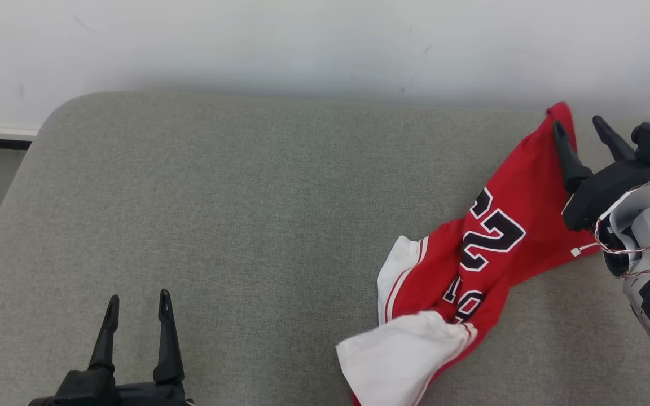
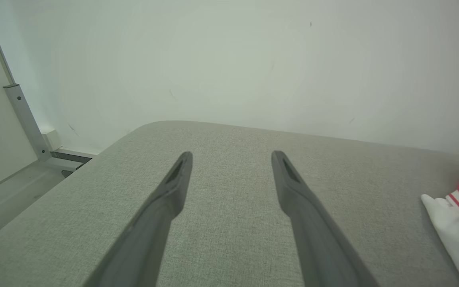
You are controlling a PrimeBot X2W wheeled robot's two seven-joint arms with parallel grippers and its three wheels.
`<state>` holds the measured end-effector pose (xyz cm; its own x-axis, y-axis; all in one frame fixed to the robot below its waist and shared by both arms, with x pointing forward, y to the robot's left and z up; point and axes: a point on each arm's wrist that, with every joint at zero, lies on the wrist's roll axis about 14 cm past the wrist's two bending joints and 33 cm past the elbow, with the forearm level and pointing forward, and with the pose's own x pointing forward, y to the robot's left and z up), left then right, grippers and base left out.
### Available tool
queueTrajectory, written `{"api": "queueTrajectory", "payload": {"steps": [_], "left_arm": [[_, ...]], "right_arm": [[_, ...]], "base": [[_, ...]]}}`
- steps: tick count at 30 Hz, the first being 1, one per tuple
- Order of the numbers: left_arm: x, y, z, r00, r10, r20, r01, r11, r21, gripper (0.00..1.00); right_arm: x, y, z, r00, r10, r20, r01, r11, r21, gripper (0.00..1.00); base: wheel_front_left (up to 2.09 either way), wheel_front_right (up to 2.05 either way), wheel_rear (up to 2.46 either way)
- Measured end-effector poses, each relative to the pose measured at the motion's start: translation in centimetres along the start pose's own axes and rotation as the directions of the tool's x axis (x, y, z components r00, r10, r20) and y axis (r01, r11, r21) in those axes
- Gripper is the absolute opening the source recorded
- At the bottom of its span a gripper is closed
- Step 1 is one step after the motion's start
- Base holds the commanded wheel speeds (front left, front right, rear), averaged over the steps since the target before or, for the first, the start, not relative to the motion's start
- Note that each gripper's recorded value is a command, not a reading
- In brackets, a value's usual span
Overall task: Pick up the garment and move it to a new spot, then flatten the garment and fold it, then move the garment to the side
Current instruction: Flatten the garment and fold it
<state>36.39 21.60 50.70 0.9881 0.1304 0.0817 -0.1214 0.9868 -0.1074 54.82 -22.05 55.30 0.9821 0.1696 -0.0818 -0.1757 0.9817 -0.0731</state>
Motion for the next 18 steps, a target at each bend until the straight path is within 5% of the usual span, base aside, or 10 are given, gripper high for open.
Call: {"api": "queueTrajectory", "payload": {"steps": [12,18], "left_arm": [[-0.3,-1.0,0.8,0.999,-0.035,0.027,0.035,0.999,-0.003,1.0],[-0.6,-1.7,1.2,0.998,-0.057,0.037,0.057,0.998,-0.006,1.0]], "right_arm": [[-3.5,0.2,5.2,0.978,0.034,0.204,-0.029,0.999,-0.025,1.0],[-7.9,-0.2,4.3,0.966,0.011,0.259,-0.017,1.0,0.018,1.0]], "base": [[0.0,0.0,0.0],[0.0,0.0,0.0]]}}
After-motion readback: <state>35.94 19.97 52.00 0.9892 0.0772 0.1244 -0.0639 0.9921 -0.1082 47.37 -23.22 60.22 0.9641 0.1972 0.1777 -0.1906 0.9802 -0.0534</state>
